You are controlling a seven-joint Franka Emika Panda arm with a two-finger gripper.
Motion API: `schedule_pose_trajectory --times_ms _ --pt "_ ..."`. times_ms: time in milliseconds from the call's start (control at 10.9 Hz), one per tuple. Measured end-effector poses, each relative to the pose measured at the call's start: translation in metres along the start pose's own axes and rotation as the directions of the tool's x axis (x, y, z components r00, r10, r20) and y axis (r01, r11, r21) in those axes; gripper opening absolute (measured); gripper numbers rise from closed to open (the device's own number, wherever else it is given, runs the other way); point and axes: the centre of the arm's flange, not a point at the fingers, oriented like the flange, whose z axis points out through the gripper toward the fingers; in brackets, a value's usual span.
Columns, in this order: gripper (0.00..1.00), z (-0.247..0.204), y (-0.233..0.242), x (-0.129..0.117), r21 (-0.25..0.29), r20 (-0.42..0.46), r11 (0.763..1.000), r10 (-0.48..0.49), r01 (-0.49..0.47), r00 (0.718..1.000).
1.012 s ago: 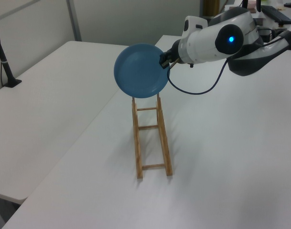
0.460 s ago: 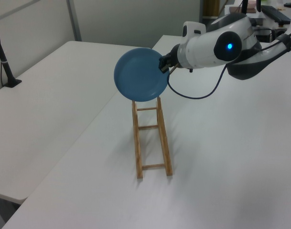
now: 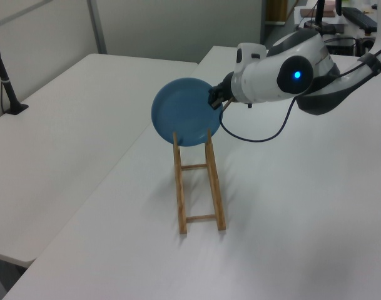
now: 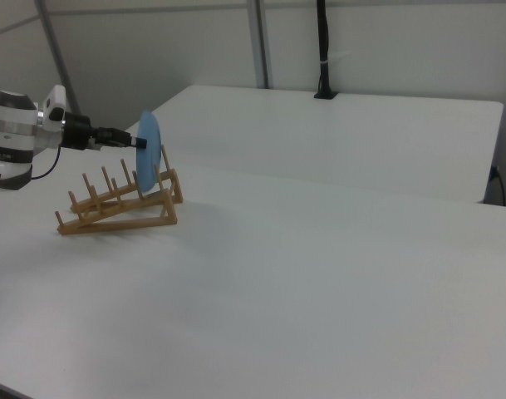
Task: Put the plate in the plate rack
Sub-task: 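Open the gripper to release the plate in the rack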
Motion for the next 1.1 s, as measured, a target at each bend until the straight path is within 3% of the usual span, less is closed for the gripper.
schedule_pose_trajectory --times_ms 92,184,460,644,736,828,1012,1104 --pt "0.09 0.001 -0.002 -0.002 0.000 0.003 1.000 -0.001 0.001 1.000" --pt "0.17 0.001 -0.001 -0.001 -0.001 0.002 1.000 0.011 -0.011 1.000" --pt "0.64 -0.002 0.004 0.010 -0.002 -0.010 0.998 0.064 -0.064 0.998" --pt "0.73 -0.010 0.021 0.040 0.006 0.038 0.985 0.170 -0.170 0.985" --pt "0.87 -0.019 0.034 0.057 0.019 0.100 0.973 0.228 -0.231 0.969" --pt "0.99 -0.033 0.050 0.078 0.043 0.192 0.952 0.290 -0.303 0.938" --pt "1.00 -0.060 0.100 0.117 0.094 0.389 0.896 0.369 -0.434 0.844" --pt "1.00 -0.069 0.129 0.126 0.094 0.483 0.874 0.379 -0.477 0.790"
